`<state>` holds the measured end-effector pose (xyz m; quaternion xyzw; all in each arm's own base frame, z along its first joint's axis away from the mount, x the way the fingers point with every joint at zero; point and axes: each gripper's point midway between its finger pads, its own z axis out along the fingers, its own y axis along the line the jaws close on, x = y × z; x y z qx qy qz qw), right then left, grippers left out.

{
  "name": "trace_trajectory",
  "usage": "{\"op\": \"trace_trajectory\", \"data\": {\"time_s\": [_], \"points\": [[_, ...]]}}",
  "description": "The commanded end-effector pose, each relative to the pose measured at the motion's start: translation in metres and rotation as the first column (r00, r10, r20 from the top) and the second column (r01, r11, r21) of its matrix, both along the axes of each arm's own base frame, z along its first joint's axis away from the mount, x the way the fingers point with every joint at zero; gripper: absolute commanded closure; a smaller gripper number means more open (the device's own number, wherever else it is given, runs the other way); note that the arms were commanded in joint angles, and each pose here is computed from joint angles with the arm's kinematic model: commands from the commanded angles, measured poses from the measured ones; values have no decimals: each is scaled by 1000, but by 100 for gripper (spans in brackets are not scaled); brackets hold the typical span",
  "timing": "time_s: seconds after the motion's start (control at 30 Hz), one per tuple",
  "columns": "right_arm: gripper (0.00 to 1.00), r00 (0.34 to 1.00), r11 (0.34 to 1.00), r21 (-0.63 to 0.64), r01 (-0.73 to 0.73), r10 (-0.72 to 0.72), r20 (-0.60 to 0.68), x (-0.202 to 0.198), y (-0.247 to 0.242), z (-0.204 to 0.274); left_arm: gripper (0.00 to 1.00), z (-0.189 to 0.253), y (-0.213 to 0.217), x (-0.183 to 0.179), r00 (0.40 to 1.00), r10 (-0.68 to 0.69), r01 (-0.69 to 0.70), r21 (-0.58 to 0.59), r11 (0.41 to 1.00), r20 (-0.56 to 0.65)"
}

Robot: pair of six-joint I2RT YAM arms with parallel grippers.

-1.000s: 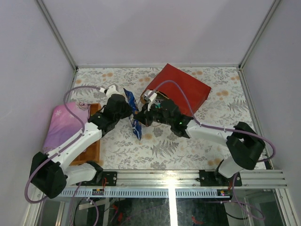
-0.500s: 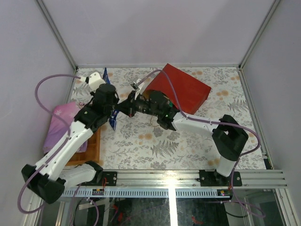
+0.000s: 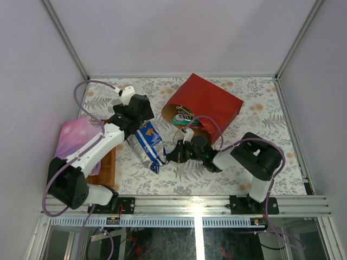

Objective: Take the snacks out of the paper bag
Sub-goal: Adjust the snack at the center of the board.

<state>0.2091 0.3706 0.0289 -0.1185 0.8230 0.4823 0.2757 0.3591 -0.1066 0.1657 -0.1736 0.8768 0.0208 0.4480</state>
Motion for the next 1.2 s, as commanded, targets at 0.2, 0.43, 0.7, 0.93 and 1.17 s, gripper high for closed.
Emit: {"op": "trace_trajectory", "data": {"time_s": [0.2, 0.43, 0.7, 0.93, 1.17], "points": [[92, 979, 970, -171, 170, -147, 141, 42, -19, 27, 0, -11, 2, -12, 999, 39, -33, -163, 986, 31], [96, 949, 918, -275, 285, -229, 217, 56, -47, 37, 1, -28, 17, -24, 998, 61, -57, -210, 976, 12], [95, 972, 933, -310, 182, -123, 202, 48, -38, 40, 8, -6, 63, 69, 993, 36, -7, -247, 969, 110], [94, 983, 963, -270, 11, 39, 179, 27, -20, 50, 11, -10, 31, 133, 786, -601, 598, -421, 682, 144], [93, 964, 958, -251, -137, 187, 188, 6, -15, 58, 0, -6, 56, 134, 516, -829, 826, -380, 416, 214]]}}
